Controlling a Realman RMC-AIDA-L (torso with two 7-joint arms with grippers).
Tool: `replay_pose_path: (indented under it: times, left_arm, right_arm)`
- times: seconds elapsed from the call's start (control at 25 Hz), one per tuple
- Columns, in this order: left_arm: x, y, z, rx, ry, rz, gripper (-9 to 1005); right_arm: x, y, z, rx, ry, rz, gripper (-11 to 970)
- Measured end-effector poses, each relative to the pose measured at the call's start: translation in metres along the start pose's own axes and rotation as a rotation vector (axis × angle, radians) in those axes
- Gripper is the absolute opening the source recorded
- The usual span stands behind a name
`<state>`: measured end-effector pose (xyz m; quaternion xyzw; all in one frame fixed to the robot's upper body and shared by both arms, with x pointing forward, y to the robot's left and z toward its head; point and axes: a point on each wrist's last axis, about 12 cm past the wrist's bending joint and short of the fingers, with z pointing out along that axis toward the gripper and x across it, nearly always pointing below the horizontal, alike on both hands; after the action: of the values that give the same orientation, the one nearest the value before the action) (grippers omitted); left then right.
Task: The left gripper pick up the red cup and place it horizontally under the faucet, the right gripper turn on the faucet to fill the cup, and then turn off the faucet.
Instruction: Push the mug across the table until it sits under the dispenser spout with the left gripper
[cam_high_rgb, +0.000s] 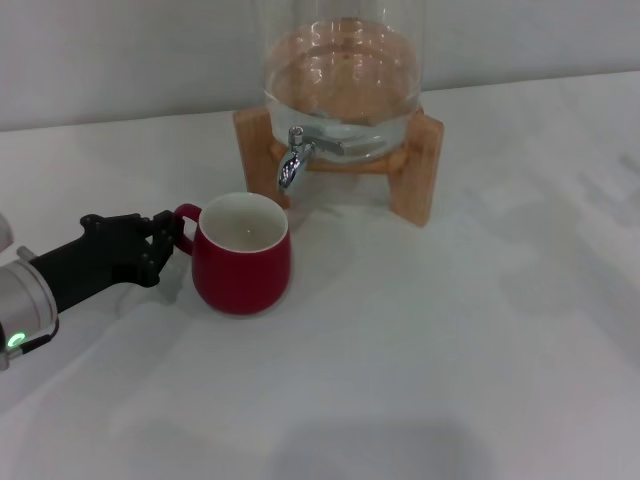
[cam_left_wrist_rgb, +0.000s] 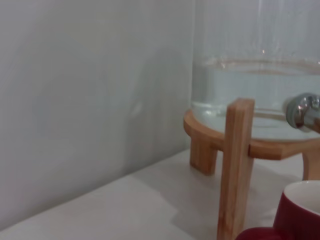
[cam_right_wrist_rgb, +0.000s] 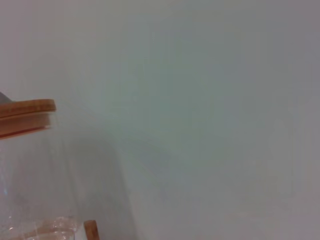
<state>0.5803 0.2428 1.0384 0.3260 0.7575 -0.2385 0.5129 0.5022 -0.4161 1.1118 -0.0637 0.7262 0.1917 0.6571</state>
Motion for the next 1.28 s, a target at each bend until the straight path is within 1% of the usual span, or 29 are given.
replay_pose_path:
  times: [0.16, 0.44, 0.92, 1.08, 1.28]
  left_arm:
    - [-0.002, 0.0, 0.004, 0.004, 0.016, 0.008, 104]
    - [-0.006, 0.0, 0.007, 0.008, 0.012, 0.009, 104]
    - [-0.013, 0.002, 0.014, -0.003, 0.009, 0.044, 104]
    - [-0.015, 0.002, 0.014, -0.01, -0.005, 0.068, 104]
    - [-0.014, -0.001, 0.016, -0.015, -0.032, 0.105, 104]
  right_arm:
    - [0.001, 0.0, 0.0, 0.001, 0.001, 0.001, 796]
    - [0.002, 0.0, 0.0, 0.003, -0.003, 0.003, 796]
    - [0.002, 0.0, 0.0, 0.001, -0.003, 0.003, 796]
    - [0.002, 0.0, 0.0, 0.001, -0.004, 0.002, 796]
    - [0.002, 0.0, -0.001, 0.007, -0.017, 0.003, 796]
